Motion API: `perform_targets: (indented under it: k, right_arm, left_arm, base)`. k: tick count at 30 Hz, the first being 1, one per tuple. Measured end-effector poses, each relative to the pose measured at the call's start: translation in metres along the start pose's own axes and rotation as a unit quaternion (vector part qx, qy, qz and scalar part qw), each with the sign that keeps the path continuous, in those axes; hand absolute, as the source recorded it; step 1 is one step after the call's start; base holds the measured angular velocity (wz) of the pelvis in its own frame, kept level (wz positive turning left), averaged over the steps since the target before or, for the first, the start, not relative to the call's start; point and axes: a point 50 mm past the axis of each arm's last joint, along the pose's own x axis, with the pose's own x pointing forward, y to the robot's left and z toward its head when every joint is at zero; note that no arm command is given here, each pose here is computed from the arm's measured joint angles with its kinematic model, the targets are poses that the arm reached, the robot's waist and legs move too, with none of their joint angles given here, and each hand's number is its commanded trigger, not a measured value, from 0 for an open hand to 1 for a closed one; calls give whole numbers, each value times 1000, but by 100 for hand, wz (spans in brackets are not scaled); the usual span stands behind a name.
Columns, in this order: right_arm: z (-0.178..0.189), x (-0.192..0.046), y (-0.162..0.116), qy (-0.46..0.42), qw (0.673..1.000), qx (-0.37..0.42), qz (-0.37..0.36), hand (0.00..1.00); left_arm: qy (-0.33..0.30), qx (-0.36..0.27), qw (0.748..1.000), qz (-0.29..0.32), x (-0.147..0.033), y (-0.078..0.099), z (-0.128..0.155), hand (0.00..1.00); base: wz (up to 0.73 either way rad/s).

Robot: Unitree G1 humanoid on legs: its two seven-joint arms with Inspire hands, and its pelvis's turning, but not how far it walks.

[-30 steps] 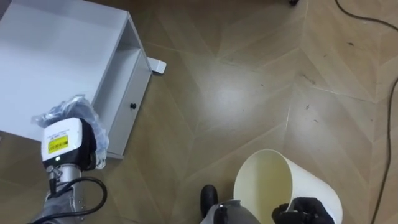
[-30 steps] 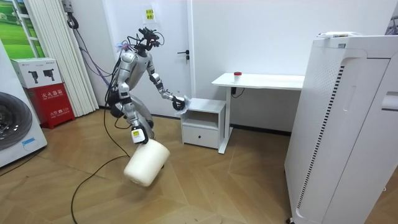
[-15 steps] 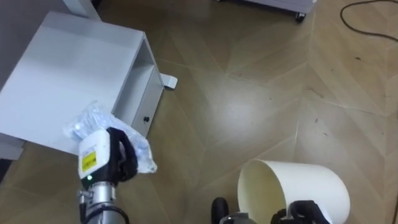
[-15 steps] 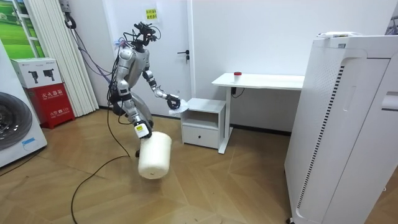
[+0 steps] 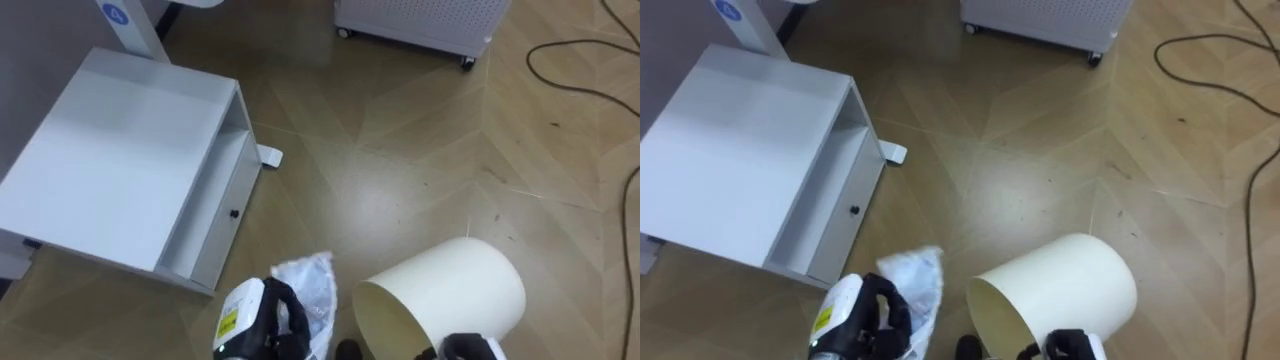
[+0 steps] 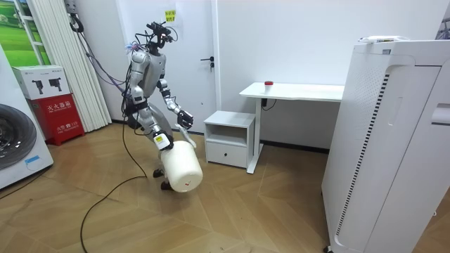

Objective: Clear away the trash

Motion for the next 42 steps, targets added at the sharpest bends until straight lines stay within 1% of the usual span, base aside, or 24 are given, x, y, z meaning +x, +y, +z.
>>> perform_targets:
  k: [5, 10, 15, 21, 32, 37, 42]
  right_arm:
    - [3, 1, 0, -4, 1000, 0, 1, 100]
    - [11, 4, 2, -15, 1000, -1, 3, 100]
    - [27, 10, 6, -36, 999, 3, 11, 100]
    - [36, 12, 11, -49, 999, -2, 22, 100]
    - [41, 11, 17, -59, 997, 10, 40, 100]
    - [49, 6, 20, -76, 993, 75, 46, 100]
    - [66, 4, 31, -109, 987, 96, 70, 100]
  left_arm:
    - [4, -19, 999, -32, 1, -4, 2, 100]
    - [-15, -32, 997, -65, 4, -9, 14, 100]
    - [-20, -31, 995, -95, 2, -15, 16, 100]
    - [-26, -38, 992, -117, 2, -22, 22, 100]
    - [-37, -41, 991, -119, 3, -22, 27, 100]
    - [-40, -49, 992, -110, 2, -21, 29, 100]
    - [-56, -56, 993, -87, 4, -18, 37, 100]
  base:
    - [0]
    - [0]
    - [0]
    - [0]
    - [0]
    - [0]
    - [-6]
